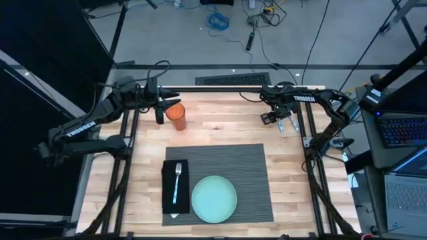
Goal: Set table place
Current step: Put the white knife on the gray table mat
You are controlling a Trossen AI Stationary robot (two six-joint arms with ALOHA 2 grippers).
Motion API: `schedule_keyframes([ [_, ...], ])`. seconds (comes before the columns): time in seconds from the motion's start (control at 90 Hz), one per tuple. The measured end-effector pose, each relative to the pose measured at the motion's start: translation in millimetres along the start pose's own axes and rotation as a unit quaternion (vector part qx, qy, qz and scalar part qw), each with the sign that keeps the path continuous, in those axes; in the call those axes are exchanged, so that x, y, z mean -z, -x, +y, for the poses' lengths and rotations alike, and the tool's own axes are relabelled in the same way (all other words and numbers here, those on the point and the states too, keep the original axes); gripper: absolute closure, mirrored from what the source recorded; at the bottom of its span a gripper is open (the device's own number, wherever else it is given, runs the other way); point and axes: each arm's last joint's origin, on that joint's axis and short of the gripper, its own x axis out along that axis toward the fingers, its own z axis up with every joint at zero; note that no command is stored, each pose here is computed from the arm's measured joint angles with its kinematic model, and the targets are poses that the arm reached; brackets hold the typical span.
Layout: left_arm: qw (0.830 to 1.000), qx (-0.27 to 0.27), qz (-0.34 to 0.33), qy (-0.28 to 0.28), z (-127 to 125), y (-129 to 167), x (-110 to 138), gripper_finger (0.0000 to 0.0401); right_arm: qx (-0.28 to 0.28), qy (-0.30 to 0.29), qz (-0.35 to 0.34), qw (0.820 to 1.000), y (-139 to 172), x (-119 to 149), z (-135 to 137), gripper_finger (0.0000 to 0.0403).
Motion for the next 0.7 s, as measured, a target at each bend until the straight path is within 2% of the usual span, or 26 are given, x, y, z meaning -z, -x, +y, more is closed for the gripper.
schedule_keyframes([
  [0.389,1.000,0.000,0.001,0.001,0.0,0.0,0.2,0.0296,-0.010,0.000,0.006,1.000,-1.6,1.0,-0.9,0.0246],
  [0.589,1.000,0.001,0.023,0.011,-0.3,0.0,4.7,0.0296,-0.020,0.000,0.013,1.000,-1.8,1.5,-0.6,0.0247],
  [0.7,1.000,0.001,0.024,0.011,-0.3,0.0,5.0,0.0296,-0.032,-0.001,0.019,0.999,-2.0,1.8,0.2,0.0276],
])
